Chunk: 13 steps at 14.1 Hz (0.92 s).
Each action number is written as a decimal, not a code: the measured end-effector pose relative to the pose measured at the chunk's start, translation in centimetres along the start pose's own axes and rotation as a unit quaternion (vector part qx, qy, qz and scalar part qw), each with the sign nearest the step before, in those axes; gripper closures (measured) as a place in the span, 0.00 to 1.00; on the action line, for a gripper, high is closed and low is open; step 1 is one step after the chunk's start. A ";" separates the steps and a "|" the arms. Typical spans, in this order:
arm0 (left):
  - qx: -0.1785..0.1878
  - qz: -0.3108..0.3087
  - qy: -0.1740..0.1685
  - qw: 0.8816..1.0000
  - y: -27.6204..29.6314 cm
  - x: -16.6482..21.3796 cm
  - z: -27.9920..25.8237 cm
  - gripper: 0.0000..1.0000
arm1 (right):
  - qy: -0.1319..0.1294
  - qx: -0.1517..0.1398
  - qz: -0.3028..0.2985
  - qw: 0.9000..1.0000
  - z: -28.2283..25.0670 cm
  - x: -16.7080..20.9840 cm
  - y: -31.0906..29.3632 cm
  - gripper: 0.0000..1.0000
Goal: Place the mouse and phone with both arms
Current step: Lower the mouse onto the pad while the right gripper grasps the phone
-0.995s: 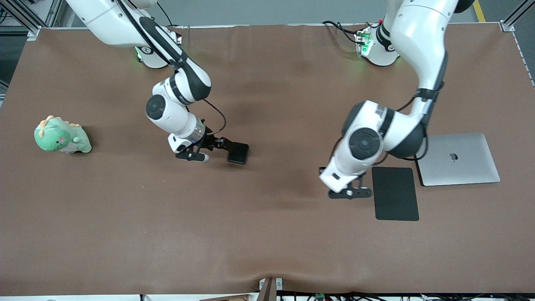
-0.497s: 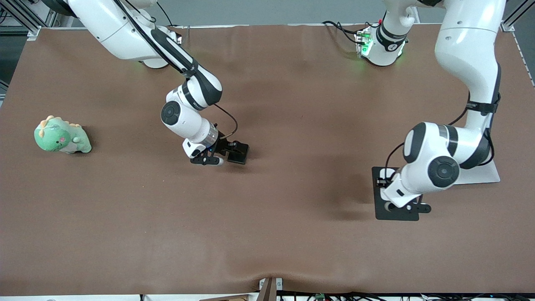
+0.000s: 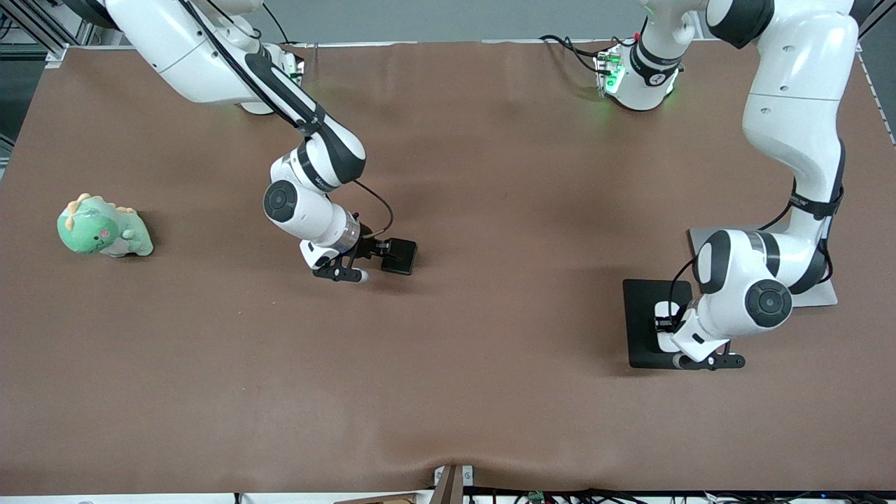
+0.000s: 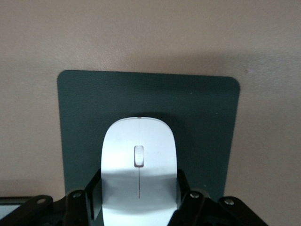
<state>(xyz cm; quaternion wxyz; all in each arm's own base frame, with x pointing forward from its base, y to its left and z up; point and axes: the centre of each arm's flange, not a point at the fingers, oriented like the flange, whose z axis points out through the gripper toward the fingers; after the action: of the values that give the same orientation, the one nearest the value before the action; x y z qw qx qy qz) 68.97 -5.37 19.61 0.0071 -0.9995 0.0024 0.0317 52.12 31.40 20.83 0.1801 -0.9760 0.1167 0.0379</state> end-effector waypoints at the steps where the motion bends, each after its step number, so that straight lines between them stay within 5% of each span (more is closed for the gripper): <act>1: -0.001 0.001 -0.003 1.000 0.2 -0.1 0.5 0.38 | 0.000 0.000 0.008 1.000 0.0 0.0 0.0 0.00; 3: -0.001 0.003 -0.010 1.000 0.5 -0.3 1.4 0.34 | 0.000 -0.001 0.016 1.000 0.0 0.1 0.1 0.00; 7: -0.001 0.003 -0.006 1.000 0.4 -0.1 0.7 0.00 | -0.019 -0.035 -0.017 0.999 0.2 -0.6 -0.4 0.00; 10: 0.003 0.002 -0.005 1.000 0.3 -0.1 -5.5 0.00 | -0.009 -0.132 -0.022 0.991 -0.6 -0.7 -3.0 0.00; 13: 0.009 0.004 -0.005 1.000 0.5 -1.6 -13.8 0.00 | -0.002 -0.150 -0.003 0.989 0.3 -0.8 -5.5 0.00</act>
<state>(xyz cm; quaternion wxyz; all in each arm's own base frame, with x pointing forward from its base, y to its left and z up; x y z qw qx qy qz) 68.27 -6.05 33.49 0.0156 -0.9992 0.0071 0.0372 52.62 36.66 22.52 0.0317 -0.9922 0.1064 0.0564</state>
